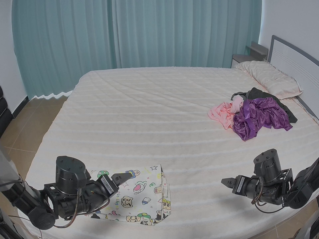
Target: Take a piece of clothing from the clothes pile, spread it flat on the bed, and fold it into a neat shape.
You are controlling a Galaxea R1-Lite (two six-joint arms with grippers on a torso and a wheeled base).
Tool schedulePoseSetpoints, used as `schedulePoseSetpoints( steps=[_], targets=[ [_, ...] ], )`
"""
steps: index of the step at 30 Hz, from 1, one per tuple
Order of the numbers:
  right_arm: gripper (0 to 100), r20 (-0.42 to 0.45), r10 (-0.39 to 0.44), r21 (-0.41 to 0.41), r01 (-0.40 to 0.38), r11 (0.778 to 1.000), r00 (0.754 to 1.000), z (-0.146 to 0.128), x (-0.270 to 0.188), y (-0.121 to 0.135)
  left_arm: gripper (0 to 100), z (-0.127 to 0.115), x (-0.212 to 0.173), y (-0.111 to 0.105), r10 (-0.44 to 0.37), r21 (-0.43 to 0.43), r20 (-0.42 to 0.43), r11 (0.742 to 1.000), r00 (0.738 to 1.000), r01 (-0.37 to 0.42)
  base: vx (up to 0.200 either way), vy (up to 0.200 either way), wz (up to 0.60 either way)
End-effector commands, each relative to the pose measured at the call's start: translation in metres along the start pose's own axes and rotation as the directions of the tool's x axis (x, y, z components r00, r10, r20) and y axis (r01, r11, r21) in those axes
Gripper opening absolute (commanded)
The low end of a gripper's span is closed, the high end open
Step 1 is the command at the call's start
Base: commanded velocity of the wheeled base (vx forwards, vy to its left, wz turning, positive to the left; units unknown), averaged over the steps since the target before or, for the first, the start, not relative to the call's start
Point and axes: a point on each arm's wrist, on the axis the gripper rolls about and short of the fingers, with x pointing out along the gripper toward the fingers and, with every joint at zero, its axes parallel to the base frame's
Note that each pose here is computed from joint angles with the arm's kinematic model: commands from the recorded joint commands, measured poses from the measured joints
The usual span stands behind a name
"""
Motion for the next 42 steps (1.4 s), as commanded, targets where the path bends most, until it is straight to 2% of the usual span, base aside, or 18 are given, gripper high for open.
schedulePoseSetpoints(
  steps=[1, 7, 21, 25, 29, 32, 35, 37, 39, 42],
  targets=[
    [100, -0.034, 0.002, -0.008, -0.002, 1.000, 0.999, -0.006, 0.004, -0.004, 100, 0.003, -0.019, 0.005, -0.013, -0.028, 0.015, 1.000, 1.000, 0.014, -0.200, 0.000, 0.00],
    [100, -0.076, 0.047, -0.003, -0.047, 0.999, 0.996, -0.010, 0.010, -0.003, 100, 0.003, -0.016, 0.012, -0.003, -0.096, -0.029, 0.995, 1.000, 0.000, -0.200, 0.000, 0.00],
    [100, -0.063, 0.103, 0.007, -0.103, 0.995, 0.993, -0.022, 0.033, -0.003, 100, 0.012, -0.016, 0.017, -0.006, -0.173, -0.031, 0.985, 0.999, 0.001, 0.000, 0.000, 0.00],
    [100, -0.076, 0.157, 0.016, -0.157, 0.988, 0.985, -0.021, 0.032, -0.001, 100, 0.012, -0.016, 0.020, -0.003, -0.186, -0.048, 0.983, 0.999, -0.006, 0.000, 0.150, 0.00],
    [100, -0.116, 0.247, 0.046, -0.243, 0.969, 0.962, -0.024, 0.035, 0.004, 100, 0.015, -0.015, 0.026, 0.004, -0.205, -0.067, 0.979, 0.998, -0.017, 0.000, 0.200, 0.00],
    [100, -0.109, 0.283, 0.046, -0.279, 0.959, 0.953, -0.027, 0.044, 0.011, 100, 0.016, -0.011, 0.028, 0.000, -0.208, -0.072, 0.978, 0.997, -0.015, 0.000, 0.200, 0.00],
    [100, -0.078, 0.316, 0.033, -0.314, 0.949, 0.946, -0.027, 0.059, 0.019, 100, 0.014, -0.010, 0.031, -0.007, -0.208, -0.066, 0.978, 0.998, -0.007, 0.000, 0.200, 0.00],
    [100, -0.080, 0.318, 0.007, -0.318, 0.948, 0.945, -0.029, 0.066, 0.022, 100, 0.014, -0.010, 0.032, -0.011, -0.208, -0.063, 0.978, 0.998, -0.003, 0.000, 0.200, 0.00],
    [100, -0.099, 0.305, -0.057, -0.311, 0.949, 0.947, -0.037, 0.084, 0.025, 100, 0.012, -0.009, 0.035, -0.007, -0.208, -0.069, 0.978, 0.998, -0.007, 0.000, 0.200, 0.00],
    [100, -0.118, 0.310, -0.072, -0.319, 0.945, 0.944, -0.047, 0.095, 0.029, 100, 0.009, -0.005, 0.036, 0.001, -0.205, -0.080, 0.979, 0.997, -0.017, 0.000, 0.067, 0.00]
  ],
)
